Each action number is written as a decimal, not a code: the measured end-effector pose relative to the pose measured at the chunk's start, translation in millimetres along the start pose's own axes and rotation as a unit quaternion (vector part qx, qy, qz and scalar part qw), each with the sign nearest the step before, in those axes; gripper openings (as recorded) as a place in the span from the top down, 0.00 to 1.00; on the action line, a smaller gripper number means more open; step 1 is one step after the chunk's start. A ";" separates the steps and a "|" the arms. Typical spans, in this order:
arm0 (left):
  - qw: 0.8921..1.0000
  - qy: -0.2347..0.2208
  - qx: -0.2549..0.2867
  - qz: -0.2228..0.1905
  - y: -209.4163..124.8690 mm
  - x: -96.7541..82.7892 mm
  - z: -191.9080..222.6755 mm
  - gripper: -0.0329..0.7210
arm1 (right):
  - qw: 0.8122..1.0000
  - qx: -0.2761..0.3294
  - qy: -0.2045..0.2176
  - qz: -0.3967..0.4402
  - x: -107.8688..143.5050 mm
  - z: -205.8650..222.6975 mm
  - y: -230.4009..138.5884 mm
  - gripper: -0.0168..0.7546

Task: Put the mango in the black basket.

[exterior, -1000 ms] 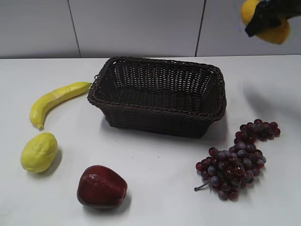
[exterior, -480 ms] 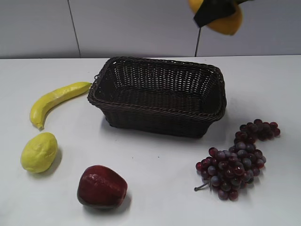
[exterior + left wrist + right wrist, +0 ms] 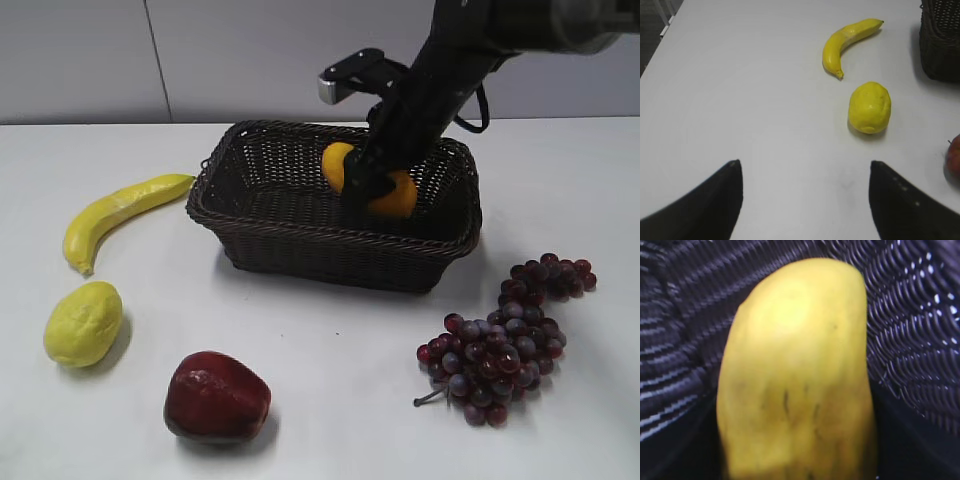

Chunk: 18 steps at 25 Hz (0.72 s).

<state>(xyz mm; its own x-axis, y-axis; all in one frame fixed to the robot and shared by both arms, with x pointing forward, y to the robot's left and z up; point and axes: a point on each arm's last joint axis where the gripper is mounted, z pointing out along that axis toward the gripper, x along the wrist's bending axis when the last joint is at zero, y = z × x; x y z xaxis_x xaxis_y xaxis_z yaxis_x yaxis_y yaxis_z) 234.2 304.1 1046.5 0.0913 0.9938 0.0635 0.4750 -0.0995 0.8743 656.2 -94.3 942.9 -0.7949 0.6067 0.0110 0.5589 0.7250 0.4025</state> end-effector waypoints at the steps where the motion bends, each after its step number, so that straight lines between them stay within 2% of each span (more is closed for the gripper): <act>1: 1.000 0.000 0.000 0.000 0.0 0.0 0.0 0.17 | 1.000 0.004 -0.004 0.002 -1.8 6.8 -1.9 0.23; 3: 1.000 0.000 0.000 0.000 0.0 0.0 0.0 0.17 | 1.000 0.005 -0.009 0.011 -3.7 14.6 -3.5 0.22; 5: 1.000 0.000 0.000 0.000 0.0 0.0 0.0 0.17 | 1.000 0.006 -0.009 0.015 -4.1 17.0 -4.2 0.15; 10: 1.000 0.000 0.000 0.000 -0.1 0.0 0.1 0.17 | 1.000 0.013 -0.016 0.012 -5.9 1.8 2.8 0.13; 13: 1.000 0.000 0.001 0.000 -0.2 0.0 0.3 0.17 | 0.999 -0.003 -0.040 0.021 -6.6 -34.1 14.7 0.13; 18: 1.000 0.000 0.001 0.000 -0.2 0.0 0.3 0.17 | 0.995 -0.056 -0.077 0.037 7.3 -130.7 26.3 0.15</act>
<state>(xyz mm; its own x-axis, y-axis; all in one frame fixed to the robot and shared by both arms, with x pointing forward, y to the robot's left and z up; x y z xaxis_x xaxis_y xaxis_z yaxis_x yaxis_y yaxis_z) 234.4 304.1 1046.2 0.0914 0.9938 0.0634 0.4760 -0.0995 0.8738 634.3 -113.4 1073.2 -0.7023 0.7058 -0.0926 0.5779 0.6413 0.5047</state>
